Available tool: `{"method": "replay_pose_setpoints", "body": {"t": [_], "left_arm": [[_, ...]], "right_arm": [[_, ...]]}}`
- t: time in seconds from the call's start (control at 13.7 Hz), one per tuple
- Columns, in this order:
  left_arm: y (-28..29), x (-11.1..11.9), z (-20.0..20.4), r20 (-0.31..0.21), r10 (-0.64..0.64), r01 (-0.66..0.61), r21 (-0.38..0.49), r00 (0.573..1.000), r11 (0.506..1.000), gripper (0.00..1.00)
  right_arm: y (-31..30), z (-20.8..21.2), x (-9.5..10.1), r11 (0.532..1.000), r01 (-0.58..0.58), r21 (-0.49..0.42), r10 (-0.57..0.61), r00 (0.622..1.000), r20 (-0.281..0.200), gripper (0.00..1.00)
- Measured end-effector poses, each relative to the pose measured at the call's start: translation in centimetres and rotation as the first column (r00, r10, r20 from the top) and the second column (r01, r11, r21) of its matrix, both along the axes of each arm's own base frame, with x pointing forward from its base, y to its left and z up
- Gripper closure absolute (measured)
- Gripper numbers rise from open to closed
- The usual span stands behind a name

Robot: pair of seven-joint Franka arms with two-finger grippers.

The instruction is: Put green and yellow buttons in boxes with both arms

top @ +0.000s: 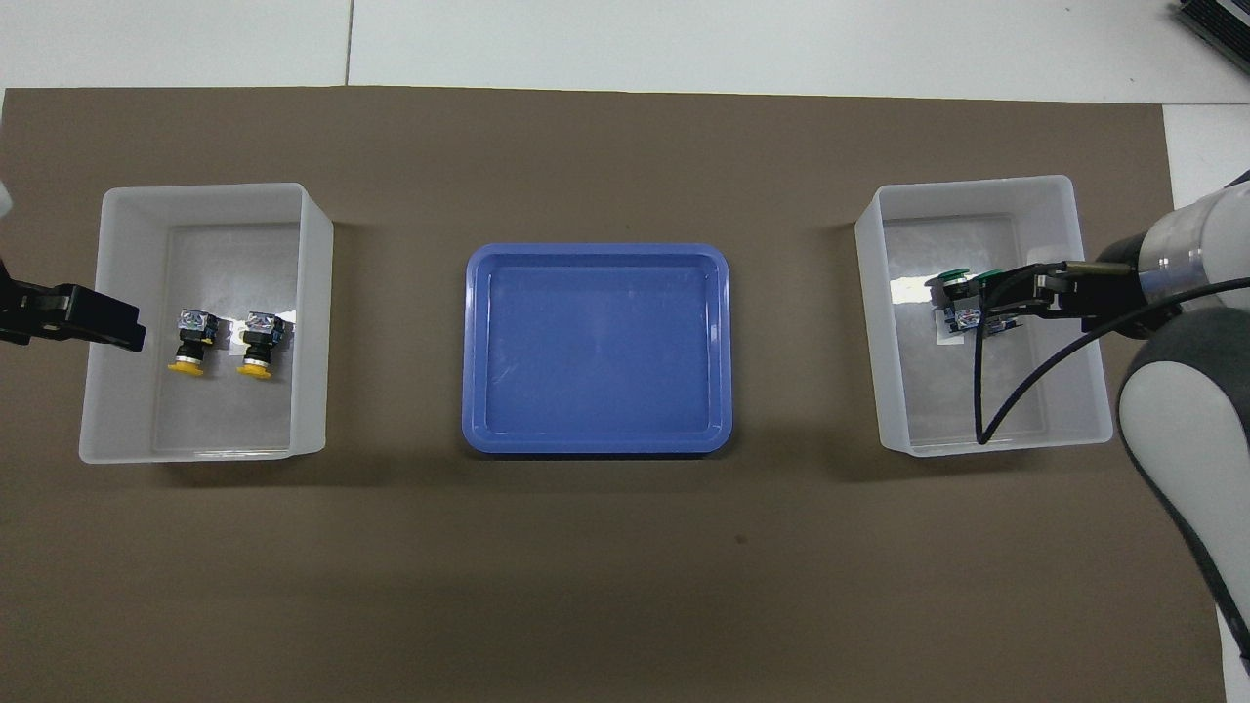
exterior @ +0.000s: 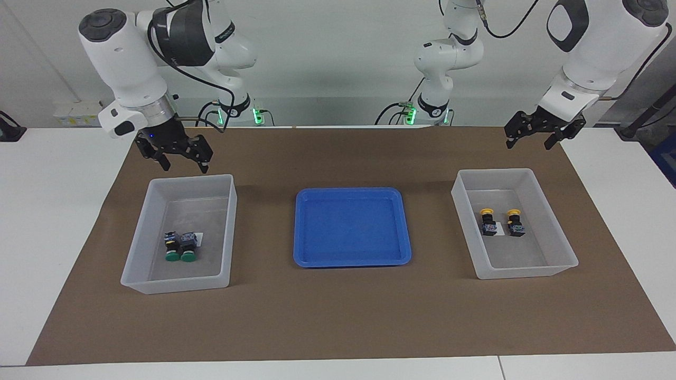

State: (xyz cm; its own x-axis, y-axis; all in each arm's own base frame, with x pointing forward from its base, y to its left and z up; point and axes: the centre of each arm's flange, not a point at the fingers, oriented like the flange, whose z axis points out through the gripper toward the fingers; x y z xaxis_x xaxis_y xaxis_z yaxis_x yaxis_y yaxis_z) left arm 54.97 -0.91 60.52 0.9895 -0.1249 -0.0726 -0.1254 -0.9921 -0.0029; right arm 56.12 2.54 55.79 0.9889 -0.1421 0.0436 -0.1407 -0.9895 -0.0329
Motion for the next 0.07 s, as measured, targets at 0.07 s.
{"method": "replay_pose_setpoints", "body": {"t": [0.07], "left_arm": [[-0.02,-0.04,-0.01,-0.002,0.000,0.000,0.000,1.000,1.000,0.00]], "right_arm": [[0.00,0.00,0.00,1.000,0.000,0.000,0.000,1.000,0.000,0.00]]}}
